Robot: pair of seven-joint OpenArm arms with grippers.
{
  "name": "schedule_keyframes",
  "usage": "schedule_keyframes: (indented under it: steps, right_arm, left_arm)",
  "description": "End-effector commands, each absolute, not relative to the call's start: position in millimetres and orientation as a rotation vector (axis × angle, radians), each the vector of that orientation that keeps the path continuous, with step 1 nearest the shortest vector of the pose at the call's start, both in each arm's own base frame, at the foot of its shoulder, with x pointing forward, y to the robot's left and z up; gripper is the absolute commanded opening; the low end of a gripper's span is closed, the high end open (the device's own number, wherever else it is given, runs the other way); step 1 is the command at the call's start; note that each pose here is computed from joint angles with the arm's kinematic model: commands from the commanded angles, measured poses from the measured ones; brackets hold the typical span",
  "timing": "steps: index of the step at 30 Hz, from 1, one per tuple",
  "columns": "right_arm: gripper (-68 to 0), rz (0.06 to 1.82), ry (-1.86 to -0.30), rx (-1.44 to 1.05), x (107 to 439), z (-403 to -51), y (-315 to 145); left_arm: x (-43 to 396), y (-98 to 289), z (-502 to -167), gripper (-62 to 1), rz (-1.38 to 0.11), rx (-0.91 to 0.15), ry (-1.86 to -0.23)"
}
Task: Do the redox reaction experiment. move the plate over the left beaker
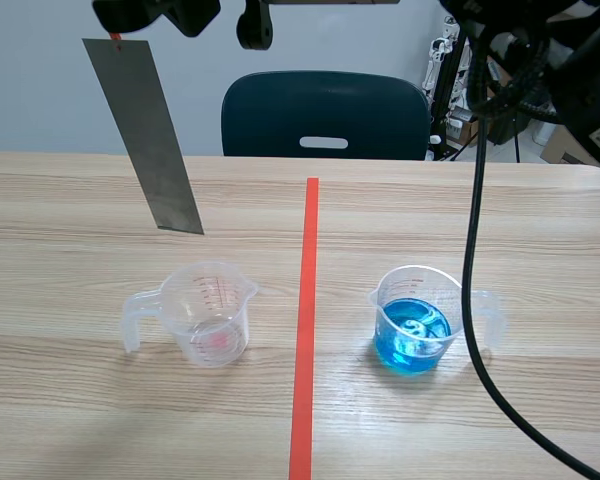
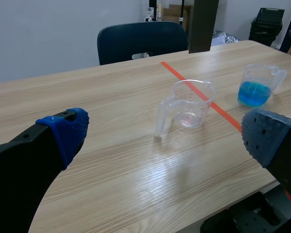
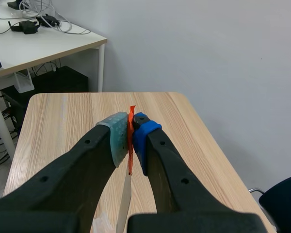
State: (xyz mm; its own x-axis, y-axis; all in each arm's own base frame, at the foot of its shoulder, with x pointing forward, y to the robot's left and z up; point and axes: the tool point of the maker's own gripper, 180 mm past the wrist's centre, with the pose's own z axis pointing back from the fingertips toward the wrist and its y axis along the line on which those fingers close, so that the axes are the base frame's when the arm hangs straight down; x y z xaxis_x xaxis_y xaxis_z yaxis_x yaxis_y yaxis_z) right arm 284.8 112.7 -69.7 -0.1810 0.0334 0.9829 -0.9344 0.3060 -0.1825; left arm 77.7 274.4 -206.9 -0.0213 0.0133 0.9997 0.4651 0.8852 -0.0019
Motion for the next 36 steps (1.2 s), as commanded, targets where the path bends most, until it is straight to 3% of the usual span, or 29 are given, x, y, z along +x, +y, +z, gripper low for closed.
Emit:
schedule_keyframes:
  steps: [1, 36]
  right_arm:
    - [-67.3, 1.112, -1.507, 0.899, 282.7, -56.1, 114.3]
    - [-67.3, 1.109, -1.502, 0.915, 280.7, -54.8, 116.6]
  left_arm:
    - [79.2, 274.9, -200.6, 1.4, -0.372, -0.378, -1.594]
    - [79.2, 274.9, -200.5, 1.4, -0.372, -0.378, -1.595]
